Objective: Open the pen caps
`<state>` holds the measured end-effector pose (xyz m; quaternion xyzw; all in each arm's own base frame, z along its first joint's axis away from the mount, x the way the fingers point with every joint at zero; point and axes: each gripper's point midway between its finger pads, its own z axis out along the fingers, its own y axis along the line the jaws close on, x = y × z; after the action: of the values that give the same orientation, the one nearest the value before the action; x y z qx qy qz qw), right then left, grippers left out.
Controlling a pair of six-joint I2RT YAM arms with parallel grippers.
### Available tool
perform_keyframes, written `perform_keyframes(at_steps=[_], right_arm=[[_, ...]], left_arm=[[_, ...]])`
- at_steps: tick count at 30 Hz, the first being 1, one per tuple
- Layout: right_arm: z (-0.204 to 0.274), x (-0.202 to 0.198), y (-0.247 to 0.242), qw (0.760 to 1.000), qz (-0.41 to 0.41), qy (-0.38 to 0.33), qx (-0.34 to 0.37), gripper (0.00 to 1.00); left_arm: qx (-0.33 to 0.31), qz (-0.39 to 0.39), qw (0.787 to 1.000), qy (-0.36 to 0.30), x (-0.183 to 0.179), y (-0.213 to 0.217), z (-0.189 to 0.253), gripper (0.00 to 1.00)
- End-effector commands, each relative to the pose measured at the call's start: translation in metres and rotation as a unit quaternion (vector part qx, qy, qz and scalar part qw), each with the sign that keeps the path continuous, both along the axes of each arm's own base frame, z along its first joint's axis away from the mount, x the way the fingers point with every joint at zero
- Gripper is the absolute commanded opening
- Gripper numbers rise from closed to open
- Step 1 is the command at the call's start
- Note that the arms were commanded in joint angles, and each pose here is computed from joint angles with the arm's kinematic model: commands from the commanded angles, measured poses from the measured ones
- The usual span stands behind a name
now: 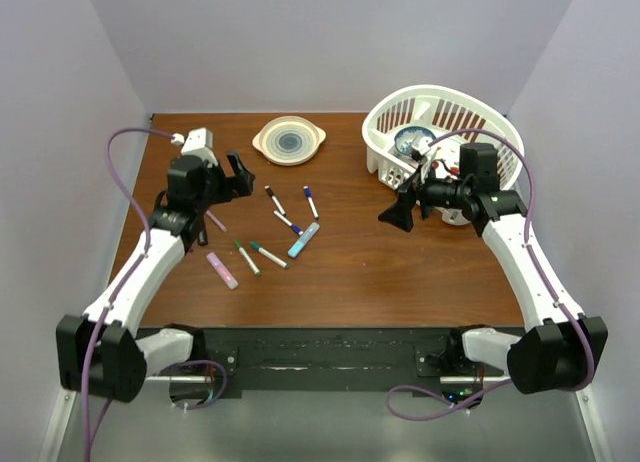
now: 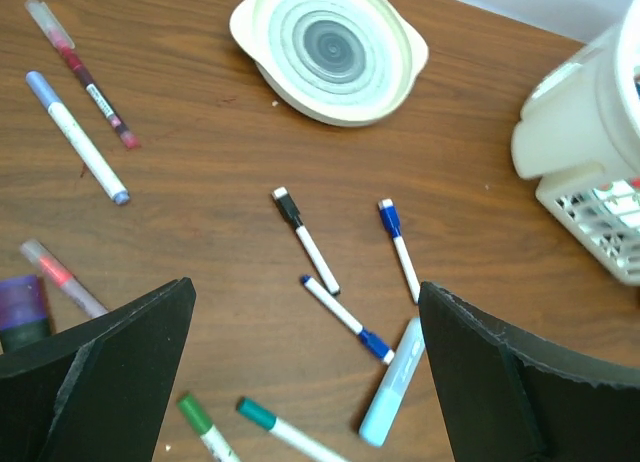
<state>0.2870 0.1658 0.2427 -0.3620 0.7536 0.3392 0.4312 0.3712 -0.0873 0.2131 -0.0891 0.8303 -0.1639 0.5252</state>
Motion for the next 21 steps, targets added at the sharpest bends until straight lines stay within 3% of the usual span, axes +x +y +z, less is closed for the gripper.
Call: perform_keyframes(at_steps=[1, 3, 4, 5, 9, 13, 15, 21], right_arm=[[0.008, -0.004, 0.007, 0.999, 0.034, -0.03, 0.007, 0.99], [0.004, -0.004, 0.007, 0.999, 0.032, -0.025, 0.001, 0.99], [0.003, -0.003, 0.007, 0.999, 0.032, -0.024, -0.001, 0.99], [0.002, -0.004, 0.006, 0.999, 0.03, -0.023, -0.002, 0.99], [0.001, -0.004, 0.005, 0.999, 0.028, -0.026, -0.005, 0.99], [0.0, -0.006, 0.006, 0.999, 0.033, -0.025, -0.005, 0.99], [-0.002, -0.005, 0.005, 0.999, 0.034, -0.022, -0.008, 0.99], [-0.007, -0.002, 0.004, 0.999, 0.029, -0.018, -0.016, 0.99]], left_arm=[[-0.036, 0.069, 0.997, 0.027, 0.048, 0.018, 0.015, 0.99], [-0.033, 0.088, 0.994, 0.049, 0.075, 0.023, 0.009, 0.92], [-0.015, 0.118, 0.989, 0.091, 0.083, 0.033, -0.019, 0.9], [-0.012, 0.132, 0.988, 0.08, 0.098, 0.037, -0.004, 0.88], [0.025, 0.184, 0.975, 0.122, 0.132, 0.058, -0.028, 0.63], [0.041, 0.224, 0.957, 0.179, 0.154, 0.082, -0.067, 0.46], [0.04, 0.233, 0.955, 0.178, 0.165, 0.091, -0.069, 0.37], [0.046, 0.239, 0.947, 0.209, 0.187, 0.103, -0.105, 0.33]])
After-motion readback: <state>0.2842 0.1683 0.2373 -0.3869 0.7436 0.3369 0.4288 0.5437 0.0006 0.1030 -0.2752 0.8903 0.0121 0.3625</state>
